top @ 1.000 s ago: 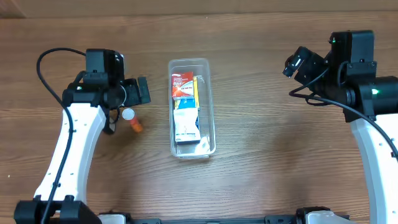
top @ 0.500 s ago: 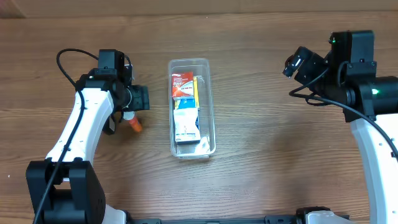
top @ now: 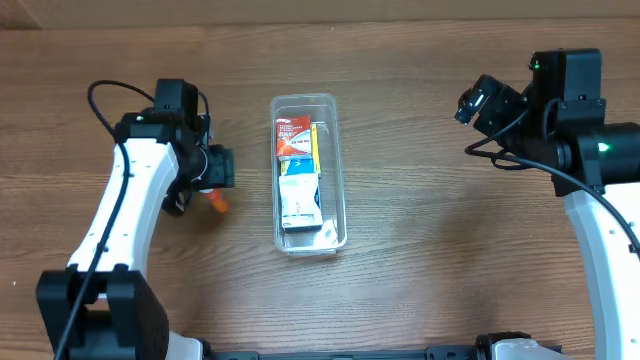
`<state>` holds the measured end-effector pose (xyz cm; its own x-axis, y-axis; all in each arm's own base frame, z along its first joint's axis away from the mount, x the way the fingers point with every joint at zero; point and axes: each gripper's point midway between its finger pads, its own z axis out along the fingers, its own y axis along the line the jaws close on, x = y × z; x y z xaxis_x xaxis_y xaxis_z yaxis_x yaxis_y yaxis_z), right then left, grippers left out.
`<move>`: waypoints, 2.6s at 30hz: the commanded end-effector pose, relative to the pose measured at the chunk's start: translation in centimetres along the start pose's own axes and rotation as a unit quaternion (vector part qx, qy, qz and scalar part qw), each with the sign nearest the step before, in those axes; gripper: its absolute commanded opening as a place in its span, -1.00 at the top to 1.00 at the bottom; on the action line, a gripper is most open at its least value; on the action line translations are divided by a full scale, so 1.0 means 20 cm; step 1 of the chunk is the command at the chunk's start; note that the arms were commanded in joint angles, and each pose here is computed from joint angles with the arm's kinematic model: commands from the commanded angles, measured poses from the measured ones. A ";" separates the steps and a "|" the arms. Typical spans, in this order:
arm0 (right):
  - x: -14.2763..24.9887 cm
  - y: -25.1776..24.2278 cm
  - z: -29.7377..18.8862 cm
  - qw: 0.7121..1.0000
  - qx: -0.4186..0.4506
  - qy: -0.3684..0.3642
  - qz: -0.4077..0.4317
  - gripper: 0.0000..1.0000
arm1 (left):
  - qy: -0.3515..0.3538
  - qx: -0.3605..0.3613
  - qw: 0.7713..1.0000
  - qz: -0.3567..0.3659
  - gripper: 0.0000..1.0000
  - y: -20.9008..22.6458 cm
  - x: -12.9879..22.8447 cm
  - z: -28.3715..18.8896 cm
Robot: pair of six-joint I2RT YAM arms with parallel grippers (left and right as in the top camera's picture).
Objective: Pack container
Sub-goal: 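Reach the left gripper to the orange tube and grasp its cap, then lift the orange tube and carry it over the container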
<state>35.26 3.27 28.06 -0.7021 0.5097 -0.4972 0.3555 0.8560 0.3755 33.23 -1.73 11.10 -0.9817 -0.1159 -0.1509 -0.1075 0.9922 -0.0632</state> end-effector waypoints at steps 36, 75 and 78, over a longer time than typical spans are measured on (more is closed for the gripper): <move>-0.01 0.00 -0.02 1.000 -0.002 -0.007 0.003 -1.00 | 0.023 0.012 1.000 0.002 0.03 -0.01 0.04 -0.03; -0.01 0.00 -0.02 1.000 -0.002 -0.007 0.003 -1.00 | -0.046 0.114 0.953 0.275 0.61 -1.09 0.33 -0.63; -0.01 0.00 -0.02 1.000 -0.002 -0.007 0.003 -1.00 | -0.027 0.108 0.956 0.271 0.62 -1.09 0.36 -0.53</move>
<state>35.25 3.25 28.05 -0.7021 0.5100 -0.4969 0.3564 0.8558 0.3748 26.94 -24.08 24.10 -0.8450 0.4320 -0.3153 0.4998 0.8477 -0.1778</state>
